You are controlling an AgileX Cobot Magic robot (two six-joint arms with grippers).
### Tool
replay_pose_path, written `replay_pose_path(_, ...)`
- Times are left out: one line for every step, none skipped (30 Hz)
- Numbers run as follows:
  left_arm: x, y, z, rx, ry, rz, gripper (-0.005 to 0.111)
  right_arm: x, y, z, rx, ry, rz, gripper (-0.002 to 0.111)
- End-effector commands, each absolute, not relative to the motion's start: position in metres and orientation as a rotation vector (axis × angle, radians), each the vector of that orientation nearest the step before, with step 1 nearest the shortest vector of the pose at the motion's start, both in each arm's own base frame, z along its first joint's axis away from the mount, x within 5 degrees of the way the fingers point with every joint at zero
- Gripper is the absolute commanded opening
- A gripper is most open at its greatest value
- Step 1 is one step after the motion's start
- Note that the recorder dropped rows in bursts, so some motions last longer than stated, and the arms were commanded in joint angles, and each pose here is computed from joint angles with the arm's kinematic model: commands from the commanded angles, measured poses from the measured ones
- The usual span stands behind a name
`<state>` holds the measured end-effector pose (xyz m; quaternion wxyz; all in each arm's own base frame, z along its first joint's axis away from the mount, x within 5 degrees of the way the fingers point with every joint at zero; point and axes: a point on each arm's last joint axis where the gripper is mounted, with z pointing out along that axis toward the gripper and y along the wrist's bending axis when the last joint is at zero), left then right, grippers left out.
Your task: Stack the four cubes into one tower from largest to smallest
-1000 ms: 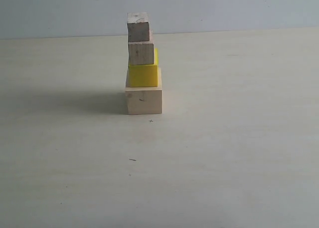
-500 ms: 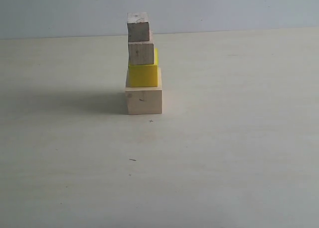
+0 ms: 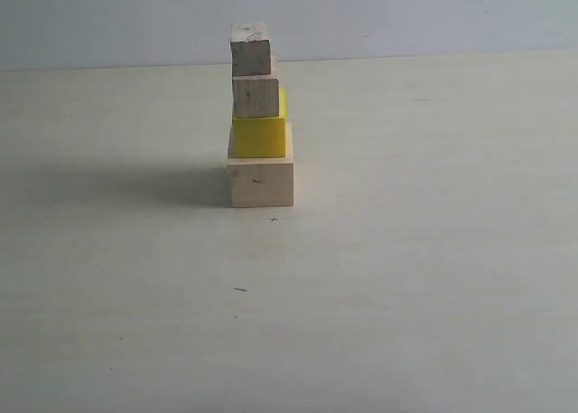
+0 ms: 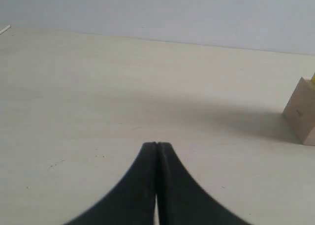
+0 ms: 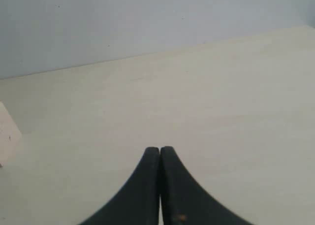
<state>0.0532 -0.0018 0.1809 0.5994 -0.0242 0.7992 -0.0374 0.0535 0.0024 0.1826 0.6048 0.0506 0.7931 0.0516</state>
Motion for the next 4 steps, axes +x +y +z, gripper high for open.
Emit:
replay_pose_path(0.0532,-0.0023,0.1813,-0.050,1.838,-0.095,0.000,0.0533,0.0021,0.1816,0.123,1.832,0.118,0.000)
replay_pose_path(0.0532,-0.0023,0.1813,-0.050,1.838,-0.095,0.000,0.0533,0.0021,0.1816,0.123,1.832,0.118,0.000)
replay_pose_path(0.0532,-0.0023,0.1813,-0.050,1.838,-0.095,0.000,0.0533,0.0021,0.1816,0.123,1.832,0.118,0.000)
replay_pose_path(0.0532,-0.0023,0.1813,-0.050,1.838,-0.095,0.000,0.0533,0.0021,0.1816,0.123,1.832,0.118,0.000)
